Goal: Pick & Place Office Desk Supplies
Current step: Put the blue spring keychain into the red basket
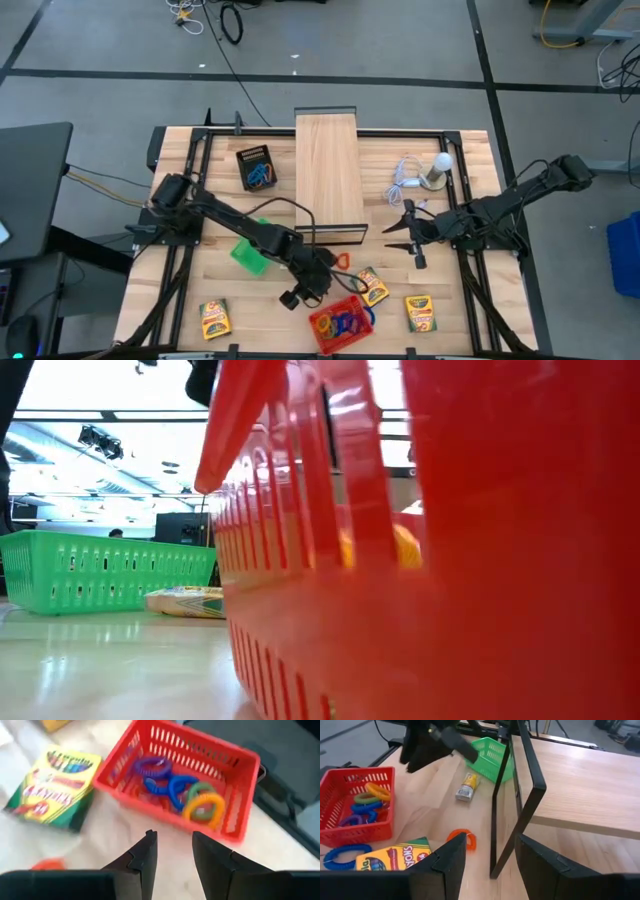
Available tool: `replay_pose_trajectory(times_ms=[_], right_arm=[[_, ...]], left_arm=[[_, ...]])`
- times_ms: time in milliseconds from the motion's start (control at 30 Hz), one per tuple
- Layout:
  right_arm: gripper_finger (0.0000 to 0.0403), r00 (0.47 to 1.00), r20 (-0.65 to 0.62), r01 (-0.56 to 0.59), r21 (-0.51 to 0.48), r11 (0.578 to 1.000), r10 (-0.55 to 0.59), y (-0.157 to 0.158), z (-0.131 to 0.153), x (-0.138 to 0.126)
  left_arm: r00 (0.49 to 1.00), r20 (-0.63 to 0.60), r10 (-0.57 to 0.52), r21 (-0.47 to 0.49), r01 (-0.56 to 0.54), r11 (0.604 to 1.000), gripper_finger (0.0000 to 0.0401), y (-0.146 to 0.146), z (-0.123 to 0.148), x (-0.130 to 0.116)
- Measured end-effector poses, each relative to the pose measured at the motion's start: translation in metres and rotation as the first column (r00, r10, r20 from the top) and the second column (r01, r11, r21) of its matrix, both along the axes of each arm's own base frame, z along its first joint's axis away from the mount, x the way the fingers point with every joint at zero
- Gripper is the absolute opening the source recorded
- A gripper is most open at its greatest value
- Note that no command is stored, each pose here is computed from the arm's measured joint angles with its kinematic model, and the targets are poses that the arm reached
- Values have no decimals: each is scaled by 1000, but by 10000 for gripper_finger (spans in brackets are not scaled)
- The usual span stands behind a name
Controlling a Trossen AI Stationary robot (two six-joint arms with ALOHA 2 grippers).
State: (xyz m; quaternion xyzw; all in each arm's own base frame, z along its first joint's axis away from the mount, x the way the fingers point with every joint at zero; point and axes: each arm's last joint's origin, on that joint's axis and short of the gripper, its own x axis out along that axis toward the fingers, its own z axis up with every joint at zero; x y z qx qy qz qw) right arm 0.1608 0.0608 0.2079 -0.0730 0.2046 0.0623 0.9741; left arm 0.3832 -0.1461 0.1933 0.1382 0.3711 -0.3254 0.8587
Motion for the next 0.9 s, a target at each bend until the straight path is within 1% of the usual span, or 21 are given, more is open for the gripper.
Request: replay_pose_trajectory(times_ms=[100, 233, 367, 467, 533, 633, 700, 800, 900], right_arm=[[176, 1000, -2, -5, 11, 1000, 5, 2, 0, -1], [176, 1000, -11, -23, 49, 999, 24, 7, -1, -2], [176, 998, -56, -35, 100, 994, 41, 18, -8, 0], [172, 992, -105, -59, 115, 992, 71, 32, -21, 7], [169, 989, -104, -92, 122, 988, 105, 44, -29, 13], [166, 980, -140, -131, 102, 986, 145, 61, -42, 23], [165, 973, -167, -146, 82, 986, 158, 73, -46, 30], [165, 965, -194, -172, 52, 984, 179, 90, -49, 37], [165, 956, -204, -206, 39, 978, 209, 106, -45, 45]], left_arm=[[1000, 2, 26, 34, -27, 999, 130, 3, 9, -5], [999, 15, 32, 37, -32, 999, 130, 4, 15, -7], [1000, -6, 30, 66, -29, 997, 130, 6, 13, -9], [998, -14, 57, 111, -55, 992, 130, 10, 7, -11], [997, -2, 78, 126, -77, 989, 130, 14, 5, -10], [991, 84, 107, 83, -114, 990, 130, 19, 2, -7], [982, 134, 131, 49, -139, 989, 130, 22, -4, -9], [958, 222, 183, 14, -191, 981, 129, 25, -17, -16], [924, 293, 246, -30, -248, 968, 129, 30, -24, -29]])
